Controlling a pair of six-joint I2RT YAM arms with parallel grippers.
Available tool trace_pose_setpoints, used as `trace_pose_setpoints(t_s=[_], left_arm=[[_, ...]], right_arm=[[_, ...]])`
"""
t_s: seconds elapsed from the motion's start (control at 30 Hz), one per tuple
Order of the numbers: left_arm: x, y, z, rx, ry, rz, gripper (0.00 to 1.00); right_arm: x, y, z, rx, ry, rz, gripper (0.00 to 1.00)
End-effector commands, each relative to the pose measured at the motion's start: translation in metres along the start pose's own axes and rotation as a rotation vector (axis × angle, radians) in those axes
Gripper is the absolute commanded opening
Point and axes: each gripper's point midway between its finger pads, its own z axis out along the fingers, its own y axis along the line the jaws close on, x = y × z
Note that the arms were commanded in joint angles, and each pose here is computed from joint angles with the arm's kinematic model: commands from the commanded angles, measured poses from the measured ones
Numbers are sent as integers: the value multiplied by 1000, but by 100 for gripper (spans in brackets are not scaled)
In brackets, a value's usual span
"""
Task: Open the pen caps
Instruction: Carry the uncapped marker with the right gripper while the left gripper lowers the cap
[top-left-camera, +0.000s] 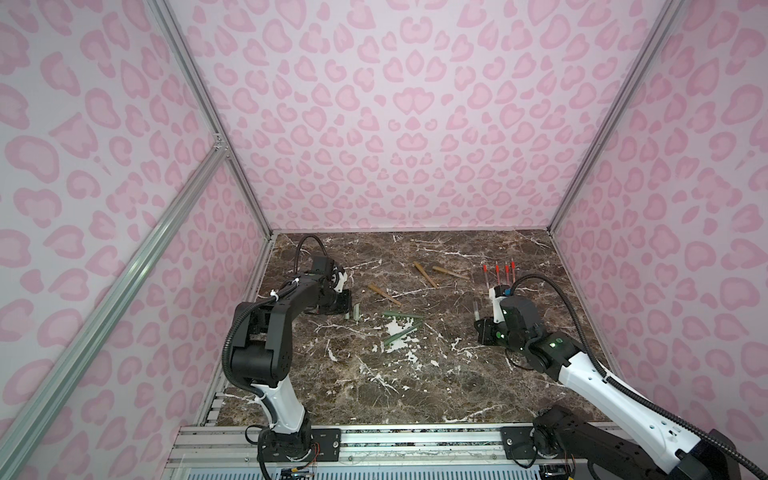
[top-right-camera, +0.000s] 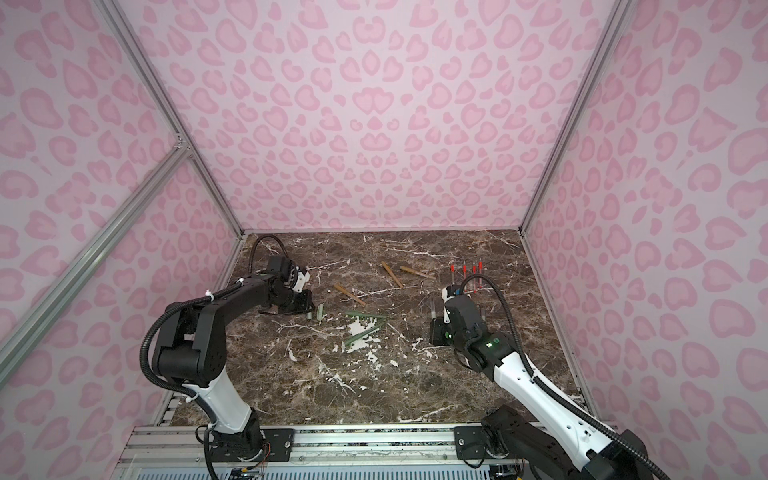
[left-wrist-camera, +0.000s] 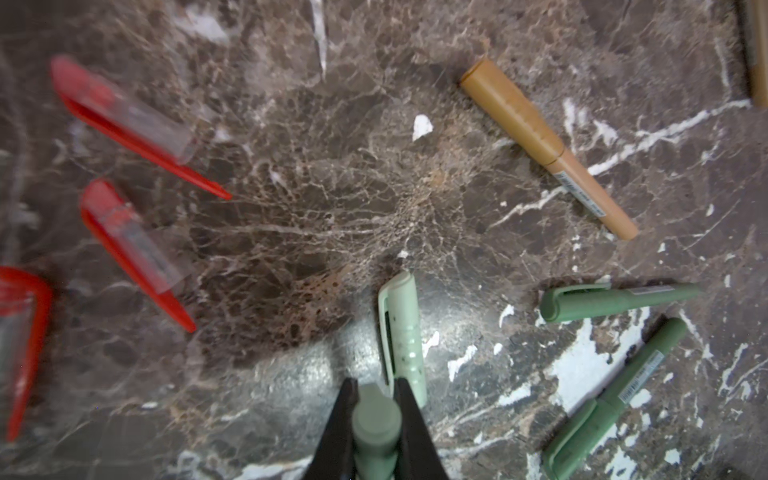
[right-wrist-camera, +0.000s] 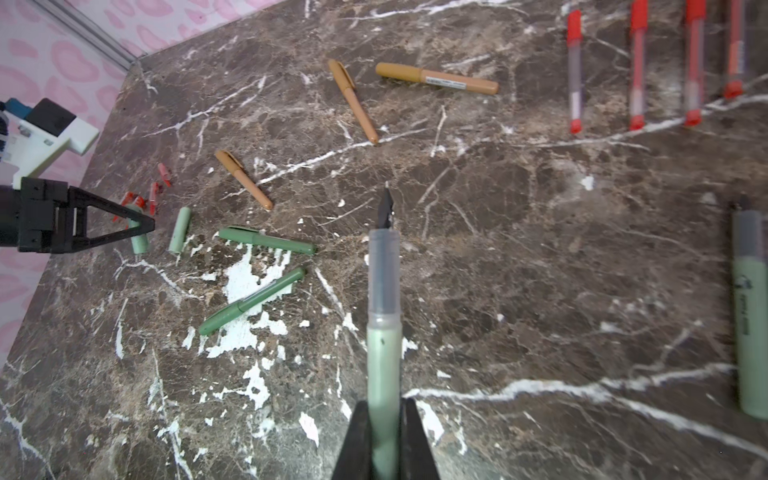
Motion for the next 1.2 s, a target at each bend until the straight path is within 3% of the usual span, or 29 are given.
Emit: trace_pose_setpoints(t_s=[0.0,0.5,0.77,1.07,1.17], left_arm=[[4,3,4,-26,35,-7,7],[1,9,15,-63,67,-24,21],[-9,0,-5,-46,8,-22,29],[-18,-22,-54,-4,-131,26,35],[-20,-27,-78,-6,-218,69,47]], right_arm=[[5,-12,-5,27,13,2,0],[4,-32,-12,57,5,20,0],[2,-37,-15,66,3,22,0],[-2,-49,-9,105,32,34,0],[-3,-58,-4,145,55,19,0]])
